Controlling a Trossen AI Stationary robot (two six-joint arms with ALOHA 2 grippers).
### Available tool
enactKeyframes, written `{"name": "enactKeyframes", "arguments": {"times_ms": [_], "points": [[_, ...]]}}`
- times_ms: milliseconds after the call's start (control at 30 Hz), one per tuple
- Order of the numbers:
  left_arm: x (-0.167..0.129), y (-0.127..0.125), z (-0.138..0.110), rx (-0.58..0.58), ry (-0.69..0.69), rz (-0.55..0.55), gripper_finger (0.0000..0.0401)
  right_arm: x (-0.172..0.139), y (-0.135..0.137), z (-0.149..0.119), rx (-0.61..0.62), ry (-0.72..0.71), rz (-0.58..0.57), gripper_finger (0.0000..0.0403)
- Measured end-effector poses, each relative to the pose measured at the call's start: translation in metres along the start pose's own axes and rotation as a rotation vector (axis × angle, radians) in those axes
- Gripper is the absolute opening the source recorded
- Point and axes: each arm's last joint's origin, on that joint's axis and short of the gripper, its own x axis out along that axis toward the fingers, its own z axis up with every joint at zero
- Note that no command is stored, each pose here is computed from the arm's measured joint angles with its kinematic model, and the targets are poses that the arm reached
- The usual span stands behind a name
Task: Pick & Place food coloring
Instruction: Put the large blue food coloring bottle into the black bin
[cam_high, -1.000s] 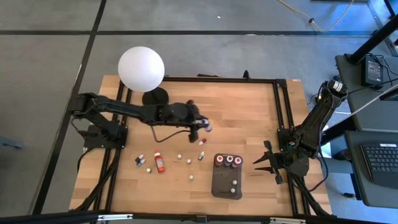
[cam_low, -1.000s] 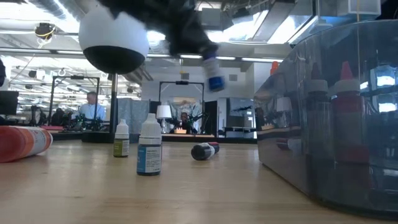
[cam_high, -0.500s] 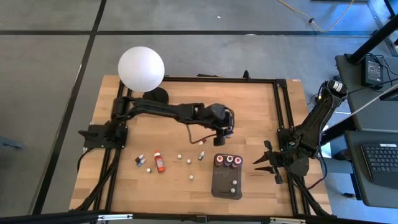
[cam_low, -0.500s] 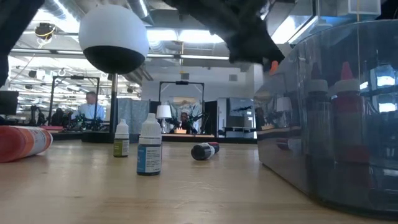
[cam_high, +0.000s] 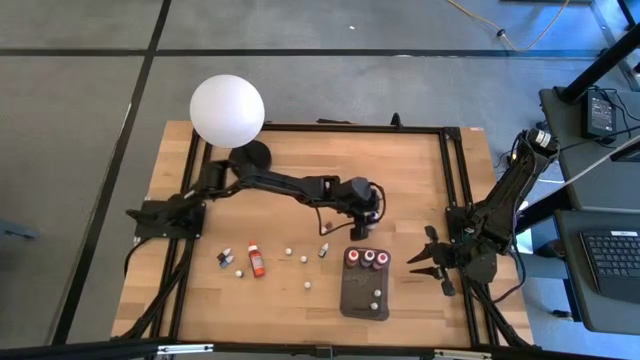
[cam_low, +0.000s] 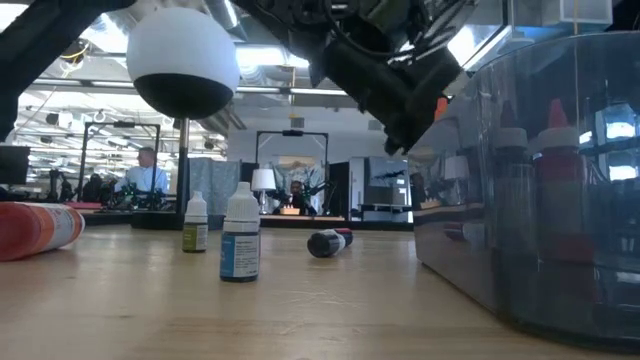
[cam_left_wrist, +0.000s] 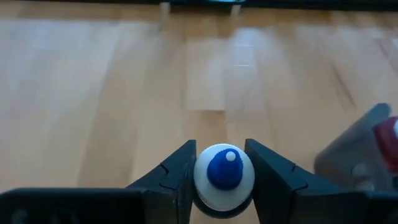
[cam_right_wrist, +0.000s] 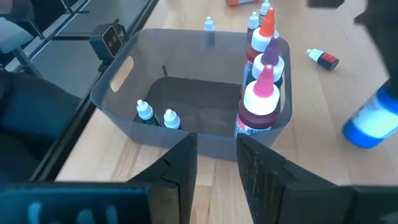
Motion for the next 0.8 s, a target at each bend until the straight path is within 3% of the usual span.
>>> {"name": "enactKeyframes", "arguments": {"times_ms": [800], "points": [[0.0078, -0.0027, -0.0024, -0.001, -0.029, -0.011, 0.014, 0.0, 0.0, -0.0001, -0.001, 0.0, 0.0, 0.0115]]}}
